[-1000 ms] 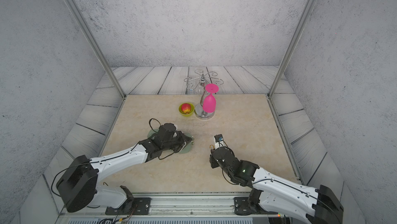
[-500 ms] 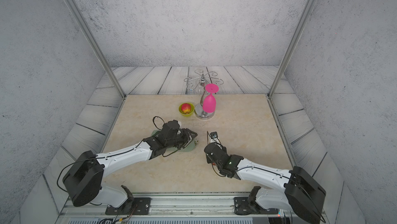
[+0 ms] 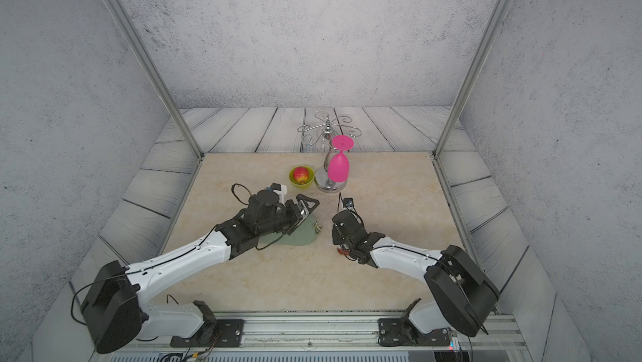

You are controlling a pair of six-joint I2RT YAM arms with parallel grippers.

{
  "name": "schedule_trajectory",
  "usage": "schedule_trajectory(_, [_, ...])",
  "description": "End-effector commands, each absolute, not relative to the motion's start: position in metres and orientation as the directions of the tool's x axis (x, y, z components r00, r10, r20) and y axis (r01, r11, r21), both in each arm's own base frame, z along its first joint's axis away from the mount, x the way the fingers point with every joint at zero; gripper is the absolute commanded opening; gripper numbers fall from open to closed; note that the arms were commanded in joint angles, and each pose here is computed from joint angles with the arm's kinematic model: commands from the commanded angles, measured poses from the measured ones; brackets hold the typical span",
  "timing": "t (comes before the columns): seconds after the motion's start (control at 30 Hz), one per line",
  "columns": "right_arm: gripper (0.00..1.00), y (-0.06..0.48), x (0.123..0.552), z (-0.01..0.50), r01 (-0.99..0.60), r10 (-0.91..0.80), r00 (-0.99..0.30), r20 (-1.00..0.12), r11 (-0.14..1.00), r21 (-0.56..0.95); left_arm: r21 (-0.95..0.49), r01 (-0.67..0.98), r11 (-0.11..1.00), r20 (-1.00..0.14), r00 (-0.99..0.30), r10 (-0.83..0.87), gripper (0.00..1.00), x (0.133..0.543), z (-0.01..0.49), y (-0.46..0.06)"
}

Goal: Remove the decoration from the bag
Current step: Place the decoration item at the center of the board.

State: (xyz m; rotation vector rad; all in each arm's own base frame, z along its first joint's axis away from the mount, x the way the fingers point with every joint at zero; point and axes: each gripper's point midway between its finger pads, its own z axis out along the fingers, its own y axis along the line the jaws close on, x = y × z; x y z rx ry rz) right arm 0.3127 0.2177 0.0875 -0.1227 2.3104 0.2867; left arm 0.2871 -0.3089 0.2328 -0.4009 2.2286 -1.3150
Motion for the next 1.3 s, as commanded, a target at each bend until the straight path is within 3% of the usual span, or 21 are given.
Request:
schedule_trajectory(0.0, [0.42,0.232,0.323,0.095,-0.209,0.006,-0.683,-0.73,0.957,0.203,-0.87,0.068,0.488,-0.349,-0.784,-0.513,1.0,0.291,0.263,-0.298])
schedule_trajectory(0.33, [0.94,0.24,0.33,0.11,-0.234,0.01,-0.683,-0.73,0.944,0.232,-0.832,0.161,0.531,-0.469,-0.715,-0.519,0.99,0.291,0.318,-0.263])
schedule_trajectory(0.4, [0.99,0.239,0.328,0.119,-0.239,0.01,-0.677,-0.736,0.943,0.232,-0.819,0.177,0.546,-0.499,-0.689,-0.526,0.98,0.291,0.33,-0.253])
schedule_trajectory(0.6, [0.99,0.243,0.321,0.132,-0.284,-0.016,-0.692,-0.722,0.925,0.251,-0.802,0.185,0.568,-0.53,-0.658,-0.535,0.99,0.291,0.346,-0.233])
schedule_trajectory(0.8, [0.99,0.256,0.308,0.118,-0.351,-0.112,-0.796,-0.595,0.886,0.302,-0.8,0.171,0.576,-0.522,-0.672,-0.525,0.99,0.289,0.337,-0.23])
schedule_trajectory(1.0, [0.99,0.249,0.304,0.115,-0.318,-0.068,-0.83,-0.554,0.873,0.37,-0.774,0.129,0.619,-0.506,-0.714,-0.484,0.99,0.286,0.305,-0.229])
schedule_trajectory(1.27, [0.99,0.237,0.291,0.142,-0.322,-0.013,-0.811,-0.585,0.845,0.426,-0.764,0.088,0.639,-0.451,-0.781,-0.432,0.99,0.285,0.265,-0.24])
